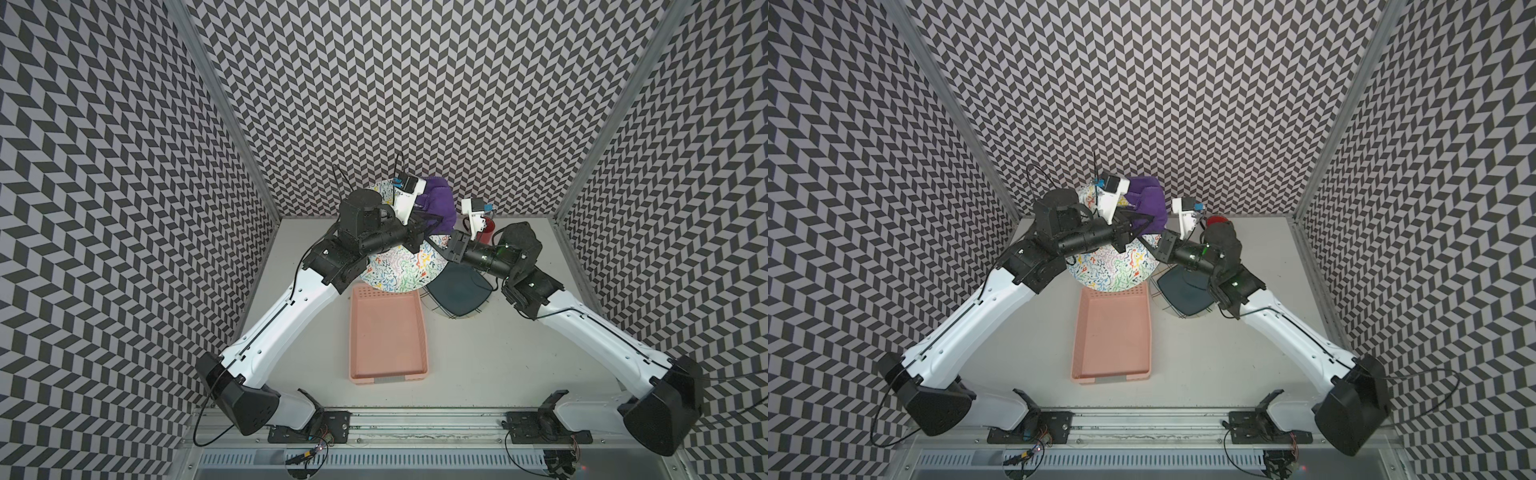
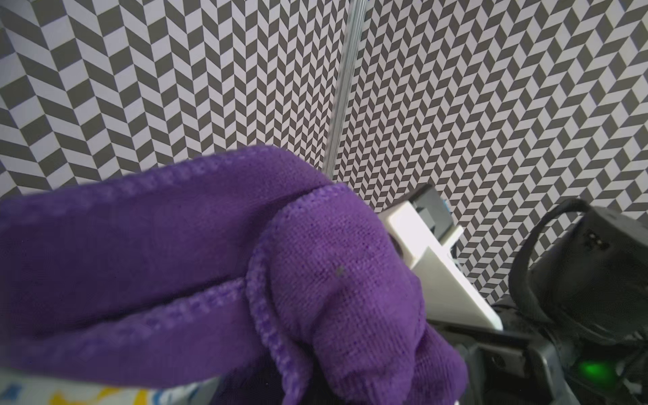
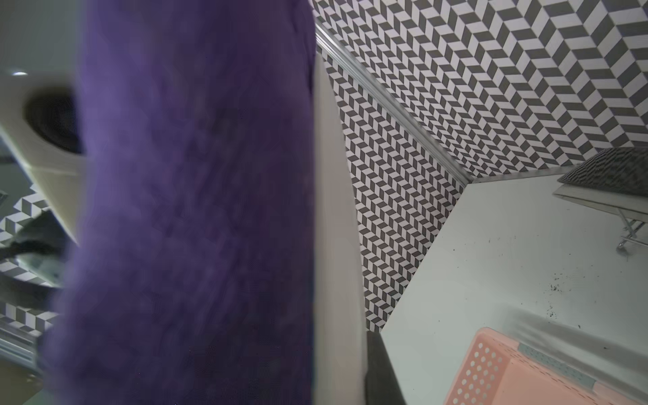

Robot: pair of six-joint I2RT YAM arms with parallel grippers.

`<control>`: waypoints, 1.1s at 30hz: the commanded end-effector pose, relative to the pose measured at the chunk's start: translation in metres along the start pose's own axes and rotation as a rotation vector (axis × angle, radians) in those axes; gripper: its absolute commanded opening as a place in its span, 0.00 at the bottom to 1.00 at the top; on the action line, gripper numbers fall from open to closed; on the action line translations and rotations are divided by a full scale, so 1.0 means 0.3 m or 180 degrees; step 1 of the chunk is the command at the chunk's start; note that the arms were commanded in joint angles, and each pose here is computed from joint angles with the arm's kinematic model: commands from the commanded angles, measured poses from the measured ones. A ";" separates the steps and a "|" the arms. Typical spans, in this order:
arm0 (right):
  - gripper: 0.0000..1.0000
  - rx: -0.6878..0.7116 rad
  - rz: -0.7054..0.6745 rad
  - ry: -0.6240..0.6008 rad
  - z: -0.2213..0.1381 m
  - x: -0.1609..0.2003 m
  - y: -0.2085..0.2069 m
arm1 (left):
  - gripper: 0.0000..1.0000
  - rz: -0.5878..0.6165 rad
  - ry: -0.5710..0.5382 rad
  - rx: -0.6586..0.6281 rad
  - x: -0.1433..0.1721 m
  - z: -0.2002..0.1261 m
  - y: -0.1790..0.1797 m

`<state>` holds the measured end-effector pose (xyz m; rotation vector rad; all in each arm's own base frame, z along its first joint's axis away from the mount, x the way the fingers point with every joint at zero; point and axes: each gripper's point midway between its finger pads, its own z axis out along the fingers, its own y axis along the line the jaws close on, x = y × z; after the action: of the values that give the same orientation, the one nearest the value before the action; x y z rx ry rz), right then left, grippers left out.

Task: Wipe the wet plate dry
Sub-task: Wipe the plate with towel.

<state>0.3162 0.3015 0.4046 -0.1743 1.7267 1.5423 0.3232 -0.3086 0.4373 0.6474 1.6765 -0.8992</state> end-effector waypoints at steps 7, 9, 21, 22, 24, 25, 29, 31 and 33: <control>0.00 -0.1048 -0.0430 -0.0704 -0.124 -0.275 0.324 | 0.00 -0.0504 0.0558 -0.0020 0.336 -0.033 -0.023; 0.00 -0.1155 -0.0431 -0.0688 -0.123 -0.272 0.346 | 0.00 -0.0490 0.0697 -0.0066 0.388 -0.012 -0.027; 0.00 -0.1026 -0.0854 0.0019 -0.084 0.012 0.360 | 0.00 -0.0287 0.0311 -0.1181 0.085 -0.106 0.327; 0.00 -0.1040 -0.0870 0.0048 -0.078 0.018 0.368 | 0.00 -0.0178 0.0400 -0.0976 0.095 -0.055 0.259; 0.00 -0.1032 -0.0802 -0.0093 -0.083 -0.028 0.371 | 0.00 -0.0056 0.0549 -0.0674 0.134 0.017 0.150; 0.00 -0.1001 -0.0759 -0.0214 -0.093 -0.067 0.360 | 0.00 -0.0093 0.0573 -0.0591 0.149 0.033 0.125; 0.00 -0.1134 -0.0474 -0.0569 -0.166 -0.193 0.328 | 0.00 -0.0469 0.0143 -0.0754 0.090 -0.068 0.208; 0.00 -0.1159 -0.0591 -0.0470 -0.149 -0.179 0.352 | 0.00 -0.0589 -0.0050 -0.0754 0.058 -0.134 0.243; 0.00 -0.1149 -0.0606 -0.0302 -0.116 -0.136 0.373 | 0.00 -0.0566 0.0002 -0.0761 0.063 -0.145 0.237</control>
<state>0.3330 0.2777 0.4039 -0.1040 1.7154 1.5651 0.3477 -0.2497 0.4135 0.4075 1.7896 -0.8134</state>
